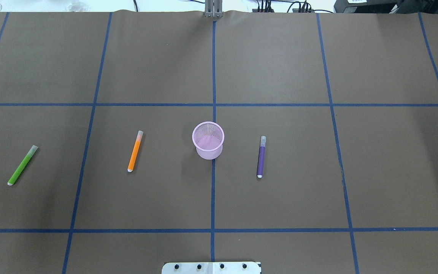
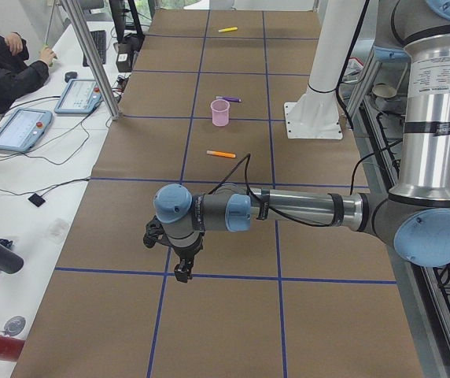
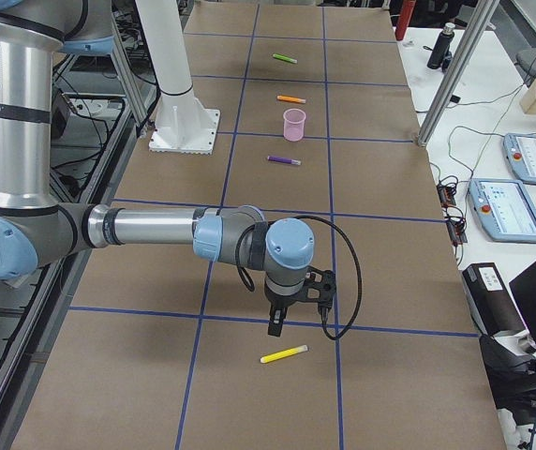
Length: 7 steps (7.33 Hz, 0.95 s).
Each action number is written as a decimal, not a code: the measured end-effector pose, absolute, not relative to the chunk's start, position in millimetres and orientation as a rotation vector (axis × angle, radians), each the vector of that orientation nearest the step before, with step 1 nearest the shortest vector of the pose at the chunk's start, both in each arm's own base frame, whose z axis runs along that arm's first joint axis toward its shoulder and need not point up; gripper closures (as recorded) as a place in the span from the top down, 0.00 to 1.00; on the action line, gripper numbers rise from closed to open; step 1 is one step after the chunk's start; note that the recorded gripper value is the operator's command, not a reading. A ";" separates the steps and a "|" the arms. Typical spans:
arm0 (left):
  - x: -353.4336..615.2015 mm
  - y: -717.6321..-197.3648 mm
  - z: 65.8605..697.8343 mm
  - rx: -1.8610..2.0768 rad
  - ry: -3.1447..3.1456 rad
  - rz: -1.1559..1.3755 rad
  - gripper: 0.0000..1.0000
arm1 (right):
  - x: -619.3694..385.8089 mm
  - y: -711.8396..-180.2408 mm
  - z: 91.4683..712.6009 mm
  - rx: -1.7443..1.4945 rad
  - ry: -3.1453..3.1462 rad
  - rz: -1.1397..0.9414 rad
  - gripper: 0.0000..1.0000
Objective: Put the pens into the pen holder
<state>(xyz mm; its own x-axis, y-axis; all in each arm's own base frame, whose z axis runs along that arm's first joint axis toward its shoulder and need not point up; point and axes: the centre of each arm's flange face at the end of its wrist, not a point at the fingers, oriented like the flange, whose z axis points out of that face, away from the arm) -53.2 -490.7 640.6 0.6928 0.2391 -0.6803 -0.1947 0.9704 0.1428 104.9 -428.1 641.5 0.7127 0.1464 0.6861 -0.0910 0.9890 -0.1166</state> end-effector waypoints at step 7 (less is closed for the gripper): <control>-51.5 -509.8 597.3 0.134 0.749 0.245 1.00 | 104.3 -434.1 627.0 -0.032 -0.776 0.121 0.99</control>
